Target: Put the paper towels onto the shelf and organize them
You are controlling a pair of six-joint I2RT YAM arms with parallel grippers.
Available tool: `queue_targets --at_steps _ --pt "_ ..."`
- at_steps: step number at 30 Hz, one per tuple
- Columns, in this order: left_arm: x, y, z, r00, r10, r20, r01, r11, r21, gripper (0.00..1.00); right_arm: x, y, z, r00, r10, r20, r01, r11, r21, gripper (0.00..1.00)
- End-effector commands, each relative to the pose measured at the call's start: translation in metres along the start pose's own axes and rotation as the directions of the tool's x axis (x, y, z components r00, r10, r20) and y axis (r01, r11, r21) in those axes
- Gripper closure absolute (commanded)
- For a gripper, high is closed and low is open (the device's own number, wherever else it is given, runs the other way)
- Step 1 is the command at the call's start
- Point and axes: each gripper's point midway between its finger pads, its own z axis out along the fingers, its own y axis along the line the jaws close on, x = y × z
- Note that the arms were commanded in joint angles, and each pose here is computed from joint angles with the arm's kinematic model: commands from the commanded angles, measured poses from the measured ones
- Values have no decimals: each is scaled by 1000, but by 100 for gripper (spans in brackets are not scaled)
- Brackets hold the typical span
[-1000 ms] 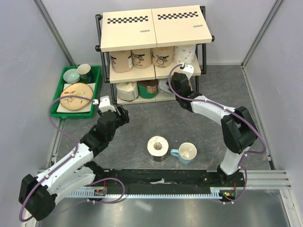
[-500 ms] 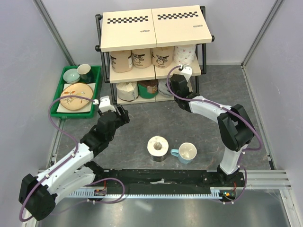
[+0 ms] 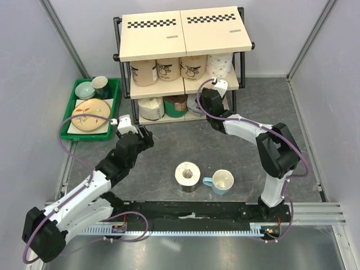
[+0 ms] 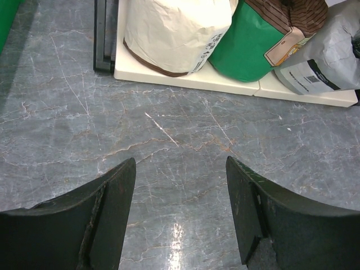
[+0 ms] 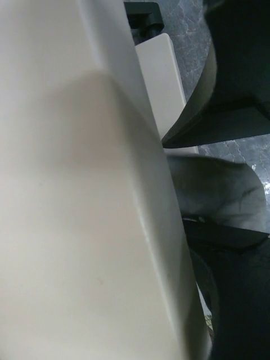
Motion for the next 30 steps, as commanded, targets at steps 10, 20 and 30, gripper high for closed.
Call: queue_targets --at_steps 10,20,30 --pt "-7 -5 -2 998 -55 29 54 998 27 28 -42 3 -18 993 44 112 -42 999 -23 31" --pt "-7 -6 -5 997 -68 27 67 997 37 28 -63 -4 -52 986 88 141 -80 995 -61 31" --pt "-8 -6 -8 997 -72 25 71 997 43 28 -25 -10 -104 996 54 -77 -67 983 -172 30"
